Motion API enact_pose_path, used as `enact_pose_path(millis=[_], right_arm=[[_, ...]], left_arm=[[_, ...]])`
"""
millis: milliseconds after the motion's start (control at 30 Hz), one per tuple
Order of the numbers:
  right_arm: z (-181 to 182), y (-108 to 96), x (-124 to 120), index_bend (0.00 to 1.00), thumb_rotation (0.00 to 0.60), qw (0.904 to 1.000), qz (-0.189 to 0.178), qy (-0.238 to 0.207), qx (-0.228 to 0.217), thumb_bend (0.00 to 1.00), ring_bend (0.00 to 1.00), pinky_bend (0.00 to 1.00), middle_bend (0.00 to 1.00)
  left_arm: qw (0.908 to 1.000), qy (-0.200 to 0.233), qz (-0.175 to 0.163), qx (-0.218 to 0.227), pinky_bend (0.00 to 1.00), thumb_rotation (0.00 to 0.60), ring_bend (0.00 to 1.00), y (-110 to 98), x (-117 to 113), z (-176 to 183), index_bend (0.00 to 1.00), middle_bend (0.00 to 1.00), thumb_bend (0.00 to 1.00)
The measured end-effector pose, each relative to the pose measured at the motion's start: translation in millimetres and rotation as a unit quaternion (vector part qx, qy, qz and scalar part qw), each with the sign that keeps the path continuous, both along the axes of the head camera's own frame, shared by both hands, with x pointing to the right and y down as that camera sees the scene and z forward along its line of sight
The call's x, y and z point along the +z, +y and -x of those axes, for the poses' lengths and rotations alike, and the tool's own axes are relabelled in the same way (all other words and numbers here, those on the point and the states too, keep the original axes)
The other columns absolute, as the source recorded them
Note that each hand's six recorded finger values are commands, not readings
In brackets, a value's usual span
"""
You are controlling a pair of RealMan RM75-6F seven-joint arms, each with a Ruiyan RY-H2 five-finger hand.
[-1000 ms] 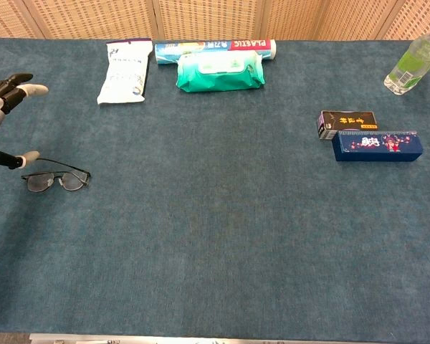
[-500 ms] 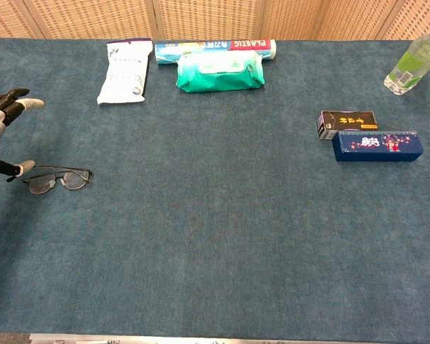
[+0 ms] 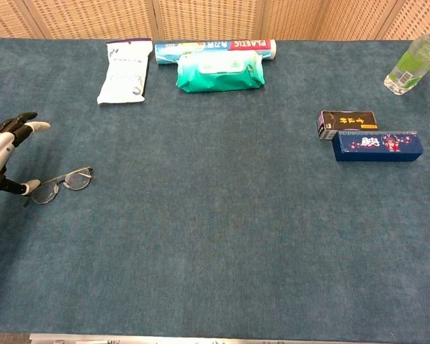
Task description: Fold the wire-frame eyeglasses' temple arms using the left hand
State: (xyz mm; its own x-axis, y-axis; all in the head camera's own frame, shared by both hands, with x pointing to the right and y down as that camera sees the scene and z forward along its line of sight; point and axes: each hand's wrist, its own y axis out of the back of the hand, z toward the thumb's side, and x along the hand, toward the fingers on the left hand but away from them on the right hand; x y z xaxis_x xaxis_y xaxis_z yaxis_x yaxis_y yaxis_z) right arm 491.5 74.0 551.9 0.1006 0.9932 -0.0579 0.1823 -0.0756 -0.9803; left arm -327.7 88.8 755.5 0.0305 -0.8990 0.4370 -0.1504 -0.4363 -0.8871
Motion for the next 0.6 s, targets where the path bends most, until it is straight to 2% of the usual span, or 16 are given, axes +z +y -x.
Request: enact_pose_path(millis=[433,600], right_arm=[[0,0,-2,0.52,0.600,1.0000,-0.002,-0.002,0.000,0.36,0.26,0.39,0.43],[0,0,0,0.52,0.600,1.0000,0.000,0.000,0.000,0.36,0.26,0.39,0.43]], left_arm=[[1.0000,0.003,0.002,0.006,0.18,0.600,0.01,2,6,-5,0.12,0.00,0.23],[0.9995,0.010,-0.026,0.011,0.17,0.600,0.01,1,-9,-8,0.12,0.00,0.23]])
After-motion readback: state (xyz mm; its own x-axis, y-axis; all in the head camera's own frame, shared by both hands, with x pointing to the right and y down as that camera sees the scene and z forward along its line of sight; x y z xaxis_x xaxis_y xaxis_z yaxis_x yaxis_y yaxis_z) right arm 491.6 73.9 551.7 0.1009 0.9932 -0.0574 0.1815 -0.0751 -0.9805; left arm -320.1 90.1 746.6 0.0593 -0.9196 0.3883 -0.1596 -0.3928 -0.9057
